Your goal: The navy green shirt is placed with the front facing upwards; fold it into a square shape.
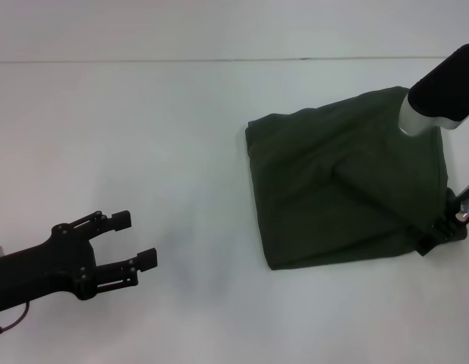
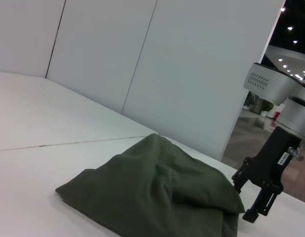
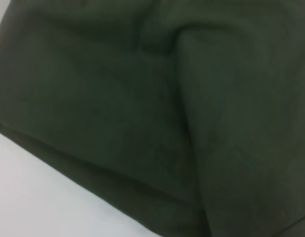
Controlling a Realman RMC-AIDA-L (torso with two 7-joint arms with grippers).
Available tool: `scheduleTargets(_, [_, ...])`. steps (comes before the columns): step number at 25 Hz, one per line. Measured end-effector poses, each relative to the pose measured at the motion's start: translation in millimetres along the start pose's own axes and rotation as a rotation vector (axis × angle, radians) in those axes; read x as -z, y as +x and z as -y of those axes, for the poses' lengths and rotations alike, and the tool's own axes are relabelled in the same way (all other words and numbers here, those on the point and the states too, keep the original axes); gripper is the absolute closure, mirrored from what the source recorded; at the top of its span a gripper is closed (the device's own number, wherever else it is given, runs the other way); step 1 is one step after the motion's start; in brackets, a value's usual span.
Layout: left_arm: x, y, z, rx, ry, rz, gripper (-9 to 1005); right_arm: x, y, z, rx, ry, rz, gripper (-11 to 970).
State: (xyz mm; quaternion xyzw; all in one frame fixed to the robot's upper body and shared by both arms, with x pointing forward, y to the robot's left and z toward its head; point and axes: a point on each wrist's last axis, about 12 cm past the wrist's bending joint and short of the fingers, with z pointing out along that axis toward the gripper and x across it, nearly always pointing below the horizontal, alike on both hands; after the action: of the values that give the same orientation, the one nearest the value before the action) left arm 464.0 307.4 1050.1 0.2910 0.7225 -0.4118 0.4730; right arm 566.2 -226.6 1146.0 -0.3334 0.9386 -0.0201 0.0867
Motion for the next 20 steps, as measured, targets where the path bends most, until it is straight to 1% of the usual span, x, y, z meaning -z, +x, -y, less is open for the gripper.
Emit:
scheduleTargets(4, [0, 0, 0.2, 0.002, 0.000, 0.001, 97, -2, 0, 1.1, -0.003, 0.005, 0.017, 49])
scheduleTargets(5, [0, 1, 0.5, 0.004, -0.001, 0.001, 97, -3, 1, 3.8, -0.014, 0.006, 0.031, 50])
scheduleTargets(11, [0, 1, 0.8, 0.005, -0.003, 0.003, 97, -4, 6, 10.3, -0.040, 0.014, 0.056, 240])
scheduleTargets(17, [-2, 0, 0.7, 0.005, 0.001, 0.004, 97, -4, 9, 12.9, -0.048, 0.022, 0.068, 492])
scheduleTargets(20, [-2, 0, 0.4, 0.002, 0.002, 0.007, 97, -5, 10, 14.5, -0.055, 0.029, 0.084, 642])
